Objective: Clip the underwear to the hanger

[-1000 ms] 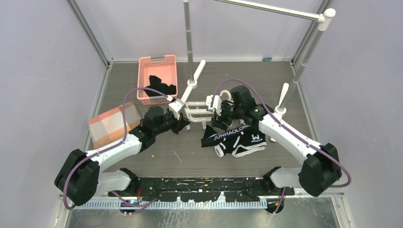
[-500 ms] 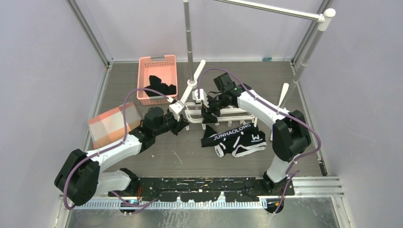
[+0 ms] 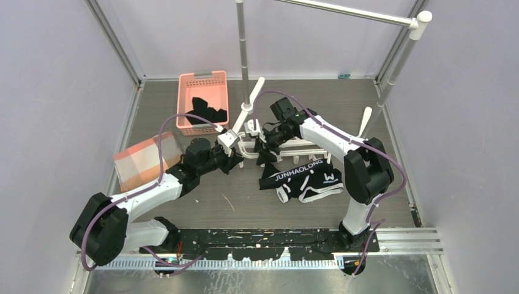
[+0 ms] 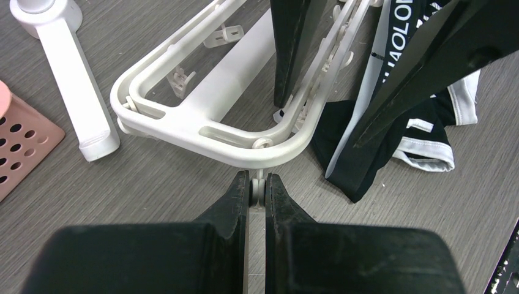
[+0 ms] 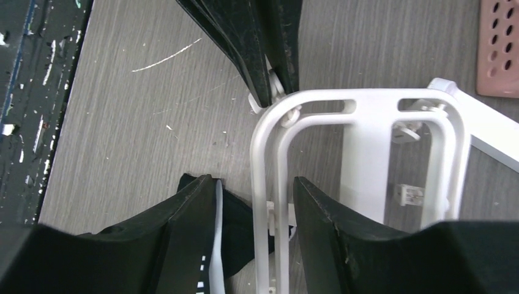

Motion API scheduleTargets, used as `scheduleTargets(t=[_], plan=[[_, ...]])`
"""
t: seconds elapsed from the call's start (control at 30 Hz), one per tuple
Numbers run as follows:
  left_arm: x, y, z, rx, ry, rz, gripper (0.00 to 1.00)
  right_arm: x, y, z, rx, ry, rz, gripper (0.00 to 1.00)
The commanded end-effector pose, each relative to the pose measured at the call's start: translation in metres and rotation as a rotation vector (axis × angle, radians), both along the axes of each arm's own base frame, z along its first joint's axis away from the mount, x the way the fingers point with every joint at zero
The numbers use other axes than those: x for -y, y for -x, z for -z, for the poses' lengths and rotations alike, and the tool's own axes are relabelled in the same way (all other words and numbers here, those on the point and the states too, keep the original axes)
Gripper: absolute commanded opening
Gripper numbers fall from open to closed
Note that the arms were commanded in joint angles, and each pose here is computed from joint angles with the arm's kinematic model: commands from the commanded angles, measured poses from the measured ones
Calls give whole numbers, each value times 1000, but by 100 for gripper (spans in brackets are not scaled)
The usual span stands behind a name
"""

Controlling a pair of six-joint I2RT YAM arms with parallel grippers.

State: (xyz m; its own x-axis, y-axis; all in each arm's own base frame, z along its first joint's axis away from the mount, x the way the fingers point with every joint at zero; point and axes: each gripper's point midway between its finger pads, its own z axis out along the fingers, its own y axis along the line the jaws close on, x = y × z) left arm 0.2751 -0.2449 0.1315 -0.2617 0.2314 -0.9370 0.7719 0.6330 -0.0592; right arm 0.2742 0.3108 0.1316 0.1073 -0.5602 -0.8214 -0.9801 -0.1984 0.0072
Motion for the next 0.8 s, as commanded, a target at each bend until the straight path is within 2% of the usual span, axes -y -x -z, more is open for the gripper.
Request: scheduleTargets(t=[0.0, 0.13, 0.4, 0.47, 0.57, 0.6, 0.67, 0.77], plan=[[4, -10, -33, 110, 46, -3, 0, -12, 1, -12, 15, -35, -43, 54], [4, -8, -33, 112, 46, 3, 0, -12, -4, -11, 28, -24, -36, 45], [5, -7, -35, 124, 53, 12, 0, -13, -8, -13, 42, -19, -27, 34], [5, -7, -38, 133, 58, 15, 0, -13, -9, -13, 43, -19, -27, 27], [6, -7, -40, 138, 63, 18, 0, -13, -9, -16, 55, -25, -33, 10], [6, -7, -41, 139, 66, 17, 8, -13, -10, -17, 63, -29, -33, 6], [6, -6, -44, 140, 83, 12, 31, -13, -13, -21, 87, -33, -25, 1], [6, -3, -51, 146, 128, 5, 51, -13, -20, -30, 139, -47, 22, 1]])
